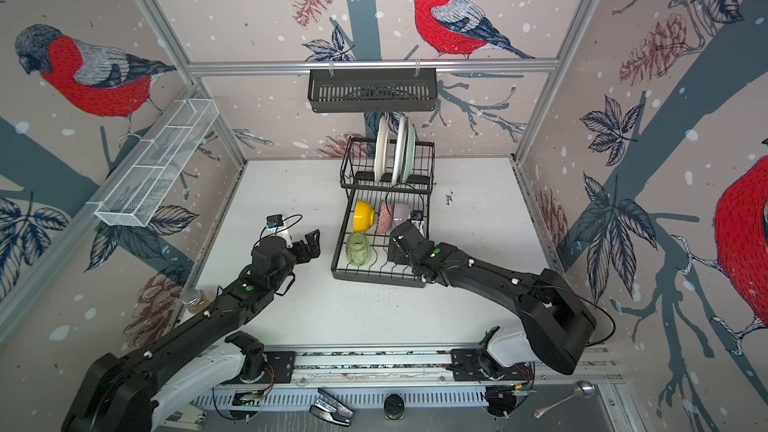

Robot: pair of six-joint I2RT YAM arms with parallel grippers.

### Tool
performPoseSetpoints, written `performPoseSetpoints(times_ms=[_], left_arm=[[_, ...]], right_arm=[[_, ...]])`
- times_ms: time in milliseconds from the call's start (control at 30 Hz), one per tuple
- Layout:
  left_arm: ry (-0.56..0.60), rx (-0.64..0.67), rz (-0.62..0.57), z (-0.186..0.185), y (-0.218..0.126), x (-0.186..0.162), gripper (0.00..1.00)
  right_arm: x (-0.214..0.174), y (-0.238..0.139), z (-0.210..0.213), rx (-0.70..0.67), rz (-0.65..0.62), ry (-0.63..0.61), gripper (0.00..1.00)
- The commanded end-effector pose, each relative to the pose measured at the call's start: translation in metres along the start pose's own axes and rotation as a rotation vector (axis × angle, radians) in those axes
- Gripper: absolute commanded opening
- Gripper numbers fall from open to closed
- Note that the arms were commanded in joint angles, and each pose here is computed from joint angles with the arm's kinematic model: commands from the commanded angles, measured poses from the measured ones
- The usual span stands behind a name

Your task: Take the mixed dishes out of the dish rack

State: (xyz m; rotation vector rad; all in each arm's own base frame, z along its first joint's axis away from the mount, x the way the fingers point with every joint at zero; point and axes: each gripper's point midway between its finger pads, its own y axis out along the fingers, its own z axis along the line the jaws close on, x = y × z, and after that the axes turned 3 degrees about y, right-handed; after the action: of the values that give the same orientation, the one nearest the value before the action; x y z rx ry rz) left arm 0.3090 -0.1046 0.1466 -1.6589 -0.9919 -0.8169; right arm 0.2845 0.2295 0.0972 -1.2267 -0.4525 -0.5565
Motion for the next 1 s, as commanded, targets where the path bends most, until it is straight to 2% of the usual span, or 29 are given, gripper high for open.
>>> performPoseSetpoints(times_ms=[0, 400, 600, 967], left_arm=[[0.004, 0.000, -0.004, -0.002, 0.001, 0.003, 0.97], [0.010, 0.011, -0.019, 0.001, -0.003, 0.007, 0.97], [0.011, 0.010, -0.019, 0.000, -0.003, 0.007, 0.97], [0.010, 0.007, -0.015, 0.000, -0.002, 0.006, 0.97]], right_arm=[[-0.002, 0.006, -0.005, -0.029, -0.004, 0.018, 0.88], [-0.007, 0.017, 0.007, 0.007, 0.022, 0.026, 0.82], [-0.001, 0.014, 0.007, -0.008, -0.021, 0.030, 0.88], [0.032, -0.006, -0.002, -0.085, -0.227, 0.068, 1.00]])
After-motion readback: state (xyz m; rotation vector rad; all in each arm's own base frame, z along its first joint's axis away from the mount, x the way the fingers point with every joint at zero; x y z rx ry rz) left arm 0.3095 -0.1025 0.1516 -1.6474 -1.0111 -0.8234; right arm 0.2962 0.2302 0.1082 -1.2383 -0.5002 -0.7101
